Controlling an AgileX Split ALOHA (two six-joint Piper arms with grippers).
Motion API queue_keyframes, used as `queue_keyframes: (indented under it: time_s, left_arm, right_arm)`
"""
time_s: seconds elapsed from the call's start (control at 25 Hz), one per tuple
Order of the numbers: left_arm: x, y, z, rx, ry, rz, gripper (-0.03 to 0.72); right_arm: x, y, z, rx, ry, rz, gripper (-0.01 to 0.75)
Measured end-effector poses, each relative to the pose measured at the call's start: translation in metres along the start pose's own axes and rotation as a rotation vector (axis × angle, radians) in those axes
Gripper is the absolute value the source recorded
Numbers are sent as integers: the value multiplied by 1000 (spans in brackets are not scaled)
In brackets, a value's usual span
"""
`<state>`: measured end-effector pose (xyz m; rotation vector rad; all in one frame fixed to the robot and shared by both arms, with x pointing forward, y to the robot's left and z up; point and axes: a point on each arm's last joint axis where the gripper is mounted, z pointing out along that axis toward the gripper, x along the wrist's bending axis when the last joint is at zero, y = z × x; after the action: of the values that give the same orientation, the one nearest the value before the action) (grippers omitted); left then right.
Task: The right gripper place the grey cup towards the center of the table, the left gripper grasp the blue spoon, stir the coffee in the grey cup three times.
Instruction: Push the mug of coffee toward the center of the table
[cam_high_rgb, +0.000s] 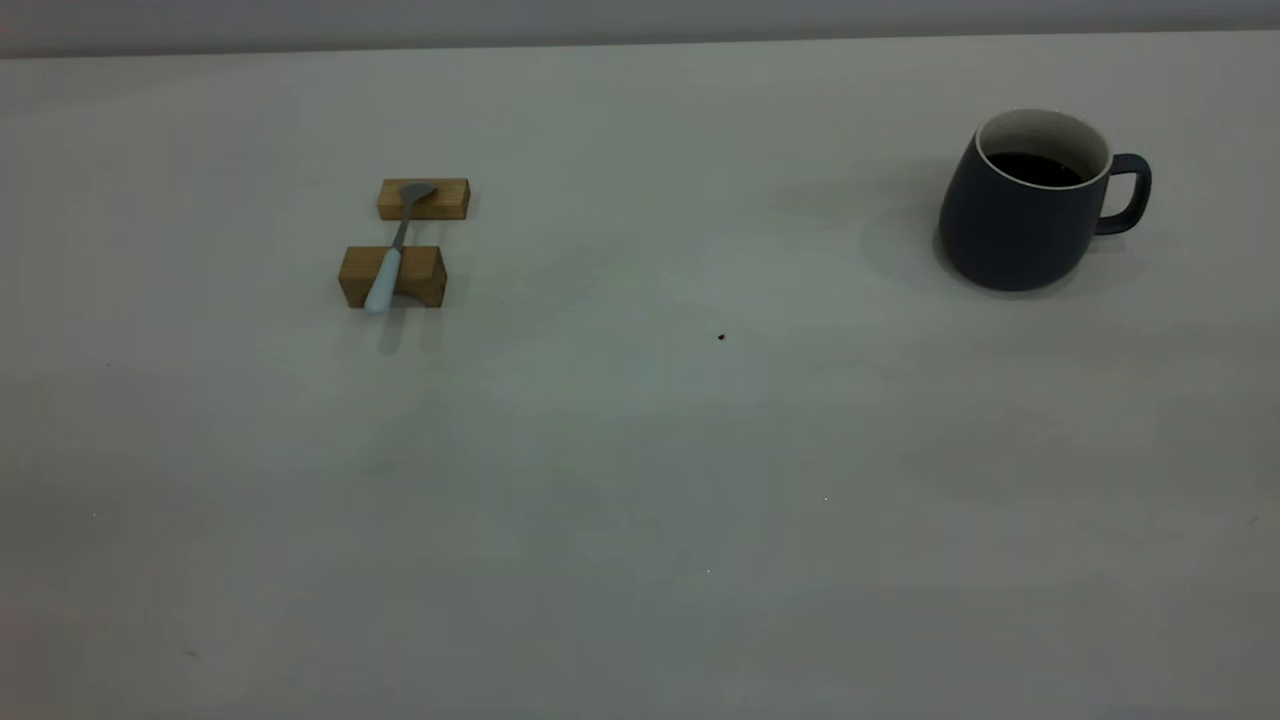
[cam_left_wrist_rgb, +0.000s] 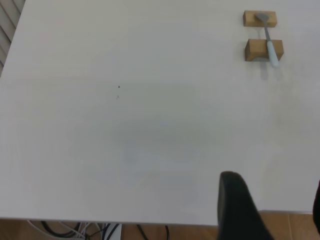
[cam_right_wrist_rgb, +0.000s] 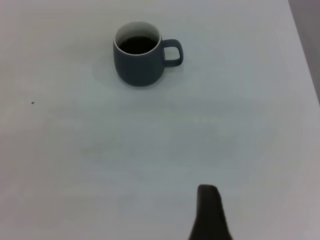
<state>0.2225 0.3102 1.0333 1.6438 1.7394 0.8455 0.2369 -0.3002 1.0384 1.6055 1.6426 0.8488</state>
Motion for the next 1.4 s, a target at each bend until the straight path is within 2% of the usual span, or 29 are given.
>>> queue_keyframes:
  time_s: [0.12, 0.24, 0.44, 0.6, 0.72, 0.92, 1.2, 1.4]
  left_arm:
    - [0, 0, 0, 0, 0, 0, 441]
    - [0, 0, 0, 0, 0, 0, 441]
    - [0, 0, 0, 0, 0, 0, 441]
    - [0, 0, 0, 0, 0, 0, 441]
    - [0, 0, 0, 1, -1, 0, 441]
    - [0, 0, 0, 1, -1, -1, 441]
    - [0, 0, 0, 1, -1, -1, 441]
    - [0, 0, 0, 1, -1, -1, 441]
  right_arm:
    - [0, 1, 1, 3, -1, 0, 591]
    - [-2, 10, 6, 53, -21, -13, 591]
    - [-6, 57, 31, 178, -48, -52, 591]
    - [-7, 95, 82, 326, -46, -158, 591]
    - [-5, 115, 131, 426, -6, -233, 591]
    - [3, 129, 223, 597, 140, -359, 591]
    - [17, 124, 315, 642, 274, -581, 591]
    - [21, 106, 349, 631, 284, -732, 591]
